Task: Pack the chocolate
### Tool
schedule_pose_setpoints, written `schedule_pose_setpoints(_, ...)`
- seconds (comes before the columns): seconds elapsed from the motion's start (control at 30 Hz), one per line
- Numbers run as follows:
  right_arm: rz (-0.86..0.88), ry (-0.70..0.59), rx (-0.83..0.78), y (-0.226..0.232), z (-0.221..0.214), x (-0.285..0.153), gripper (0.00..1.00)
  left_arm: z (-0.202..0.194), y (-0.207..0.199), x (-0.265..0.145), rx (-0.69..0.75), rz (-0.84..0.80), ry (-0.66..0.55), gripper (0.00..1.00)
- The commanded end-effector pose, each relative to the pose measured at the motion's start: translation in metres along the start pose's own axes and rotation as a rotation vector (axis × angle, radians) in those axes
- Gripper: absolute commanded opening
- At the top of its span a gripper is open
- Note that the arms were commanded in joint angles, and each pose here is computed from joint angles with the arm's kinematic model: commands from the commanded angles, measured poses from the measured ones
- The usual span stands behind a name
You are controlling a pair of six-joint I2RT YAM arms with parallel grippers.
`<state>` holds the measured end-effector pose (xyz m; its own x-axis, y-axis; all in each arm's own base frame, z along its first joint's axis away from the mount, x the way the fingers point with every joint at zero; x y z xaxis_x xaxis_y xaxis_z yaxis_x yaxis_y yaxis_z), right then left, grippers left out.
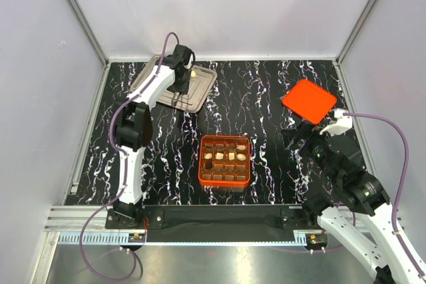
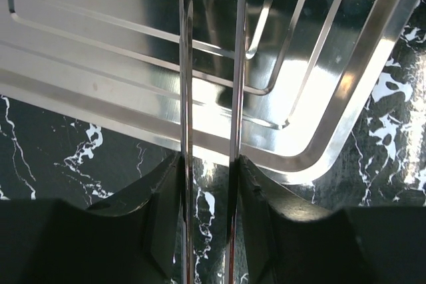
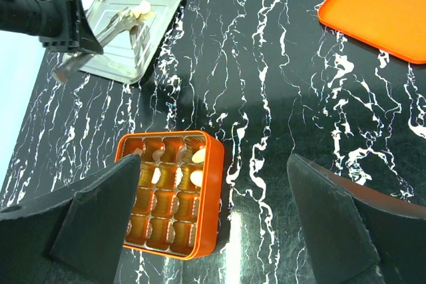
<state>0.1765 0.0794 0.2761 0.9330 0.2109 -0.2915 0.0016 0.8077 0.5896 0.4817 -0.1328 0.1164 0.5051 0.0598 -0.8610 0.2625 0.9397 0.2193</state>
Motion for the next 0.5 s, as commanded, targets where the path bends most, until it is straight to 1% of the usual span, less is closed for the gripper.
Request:
schedule_pose_setpoints(0.0,0.022,-0.041,0.009,0.004,0.008,-0.001,1.0,0.026,0.014,-0.052,-0.026,0.001,-0.127,0.4)
schedule_pose_setpoints(0.27,0.027,-0.045,0.019,0.004,0.009,-0.006,1.0,0.017,0.016,-0.075,-0.04,-0.004,-0.119,0.4)
schedule_pose_setpoints(0.43,0.027,-0.044,0.022,0.003,0.009,-0.008,1.0,0.004,0.008,-0.087,-0.02,-0.01,-0.09,0.39)
schedule_pose_setpoints(0.47,0.029,-0.046,0.023,0.004,0.009,-0.008,1.0,0.004,0.007,-0.094,-0.019,-0.013,-0.1,0.39)
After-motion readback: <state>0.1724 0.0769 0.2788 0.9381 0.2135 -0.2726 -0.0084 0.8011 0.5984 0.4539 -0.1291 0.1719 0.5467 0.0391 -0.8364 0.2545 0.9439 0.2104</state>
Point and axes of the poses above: each gripper's point midway between its finger pads, its own x axis out along the fingers, its own y axis along the line the jaws close on, z = x × y, the point moved 3 cm from there along -x, back along the fingers, and after that the axes turned 11 degrees about x, right-handed, at the moved point
